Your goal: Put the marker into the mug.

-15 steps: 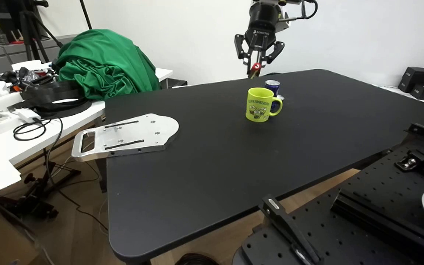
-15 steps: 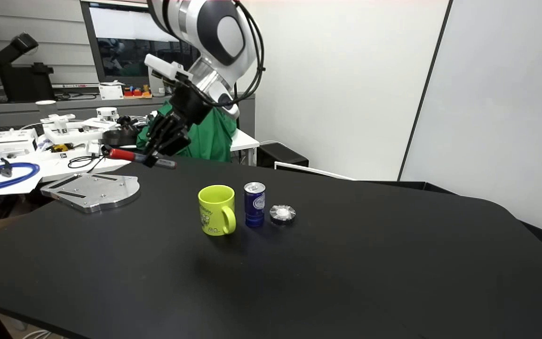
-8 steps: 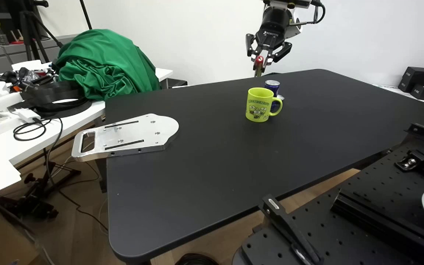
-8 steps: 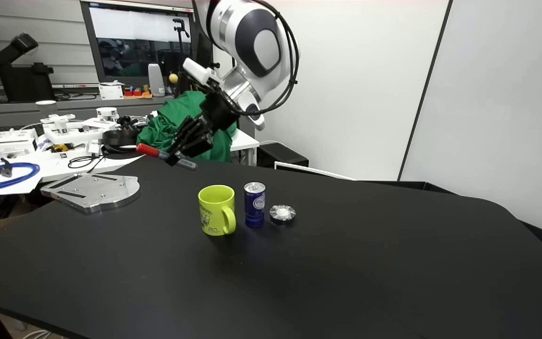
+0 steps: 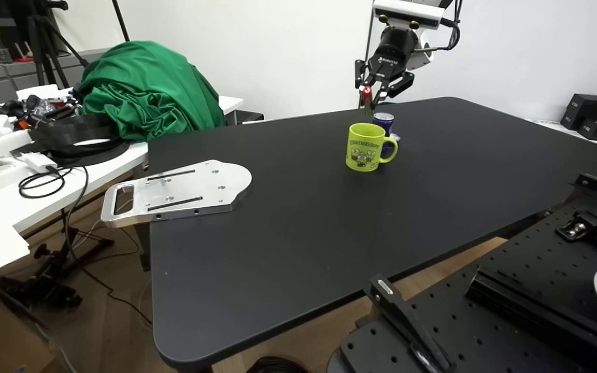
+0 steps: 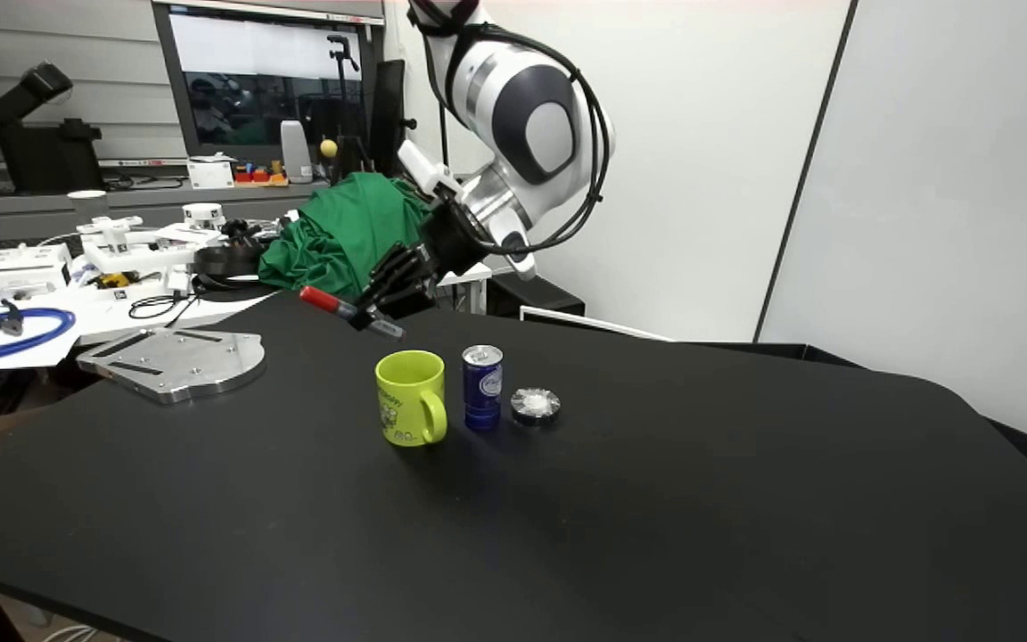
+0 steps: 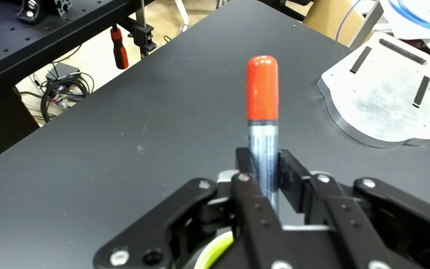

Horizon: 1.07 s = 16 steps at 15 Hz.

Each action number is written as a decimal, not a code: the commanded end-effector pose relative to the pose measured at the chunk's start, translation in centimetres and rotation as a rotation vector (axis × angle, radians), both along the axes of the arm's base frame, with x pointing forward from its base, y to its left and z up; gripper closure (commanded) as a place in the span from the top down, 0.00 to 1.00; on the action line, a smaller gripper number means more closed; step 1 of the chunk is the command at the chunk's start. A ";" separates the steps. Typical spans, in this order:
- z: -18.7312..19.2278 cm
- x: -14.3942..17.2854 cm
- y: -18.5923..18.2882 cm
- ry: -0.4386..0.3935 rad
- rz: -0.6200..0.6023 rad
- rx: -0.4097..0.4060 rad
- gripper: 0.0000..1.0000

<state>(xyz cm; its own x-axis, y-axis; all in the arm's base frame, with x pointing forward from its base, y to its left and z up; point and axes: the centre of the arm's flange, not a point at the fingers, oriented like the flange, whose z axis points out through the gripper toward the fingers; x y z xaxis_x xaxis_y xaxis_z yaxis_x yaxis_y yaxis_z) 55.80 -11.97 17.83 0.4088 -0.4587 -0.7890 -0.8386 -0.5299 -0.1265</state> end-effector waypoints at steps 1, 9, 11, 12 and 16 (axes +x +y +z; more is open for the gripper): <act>-1.0 1.6 -2.4 0.023 -0.065 0.027 0.06; -5.2 0.9 -5.2 0.056 -0.126 0.033 0.06; -6.3 0.7 -5.2 0.063 -0.124 0.028 0.06; -6.6 0.6 -5.1 0.066 -0.120 0.027 0.06; -6.7 0.9 -4.2 0.059 -0.101 0.023 0.62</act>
